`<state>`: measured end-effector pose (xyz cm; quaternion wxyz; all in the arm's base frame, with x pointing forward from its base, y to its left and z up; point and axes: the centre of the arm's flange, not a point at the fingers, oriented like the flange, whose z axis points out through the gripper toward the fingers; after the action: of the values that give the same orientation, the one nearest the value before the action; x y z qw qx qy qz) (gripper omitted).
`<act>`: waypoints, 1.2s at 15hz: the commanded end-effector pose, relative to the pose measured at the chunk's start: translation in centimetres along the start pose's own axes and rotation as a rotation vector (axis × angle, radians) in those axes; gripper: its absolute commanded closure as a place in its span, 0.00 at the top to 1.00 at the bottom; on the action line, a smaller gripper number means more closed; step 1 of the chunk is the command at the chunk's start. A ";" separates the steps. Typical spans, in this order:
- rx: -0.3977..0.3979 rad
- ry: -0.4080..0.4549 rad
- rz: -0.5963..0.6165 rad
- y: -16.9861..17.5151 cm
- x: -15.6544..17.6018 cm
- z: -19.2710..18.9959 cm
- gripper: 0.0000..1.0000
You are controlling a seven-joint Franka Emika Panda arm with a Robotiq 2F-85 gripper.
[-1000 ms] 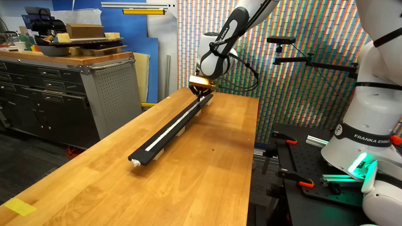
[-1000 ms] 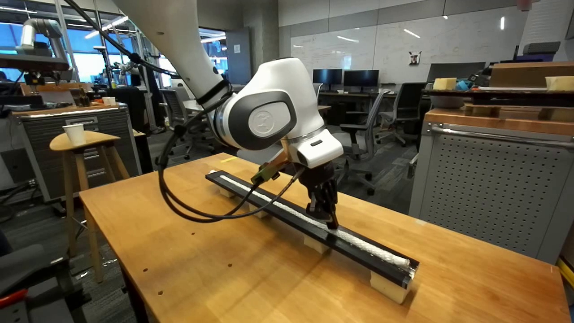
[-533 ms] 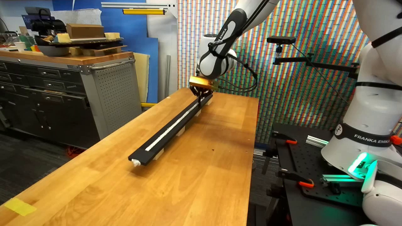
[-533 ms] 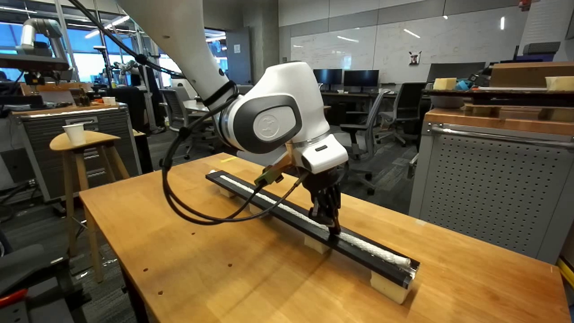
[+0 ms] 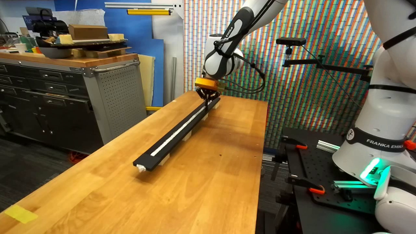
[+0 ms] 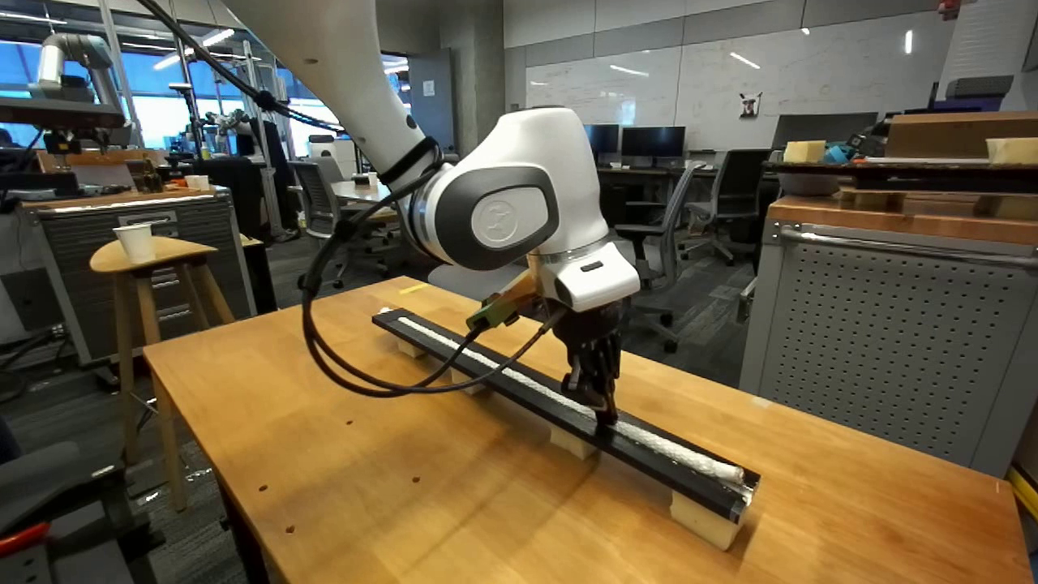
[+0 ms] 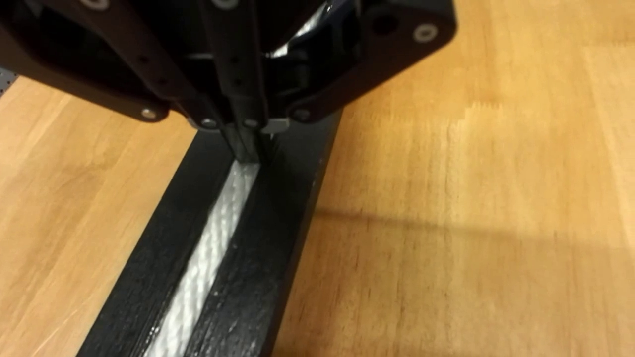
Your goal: Pick up the rope and arrange it straight on the object
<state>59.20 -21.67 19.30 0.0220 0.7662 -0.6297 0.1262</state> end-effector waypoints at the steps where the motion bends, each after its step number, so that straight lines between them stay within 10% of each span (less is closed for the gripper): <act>1: -0.011 0.010 0.033 0.6 0.4 1.0 0.00; 18: 0.055 0.061 0.106 1.6 3.6 -1.1 0.00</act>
<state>57.76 -24.69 19.87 0.0244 0.7355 -0.6586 0.1574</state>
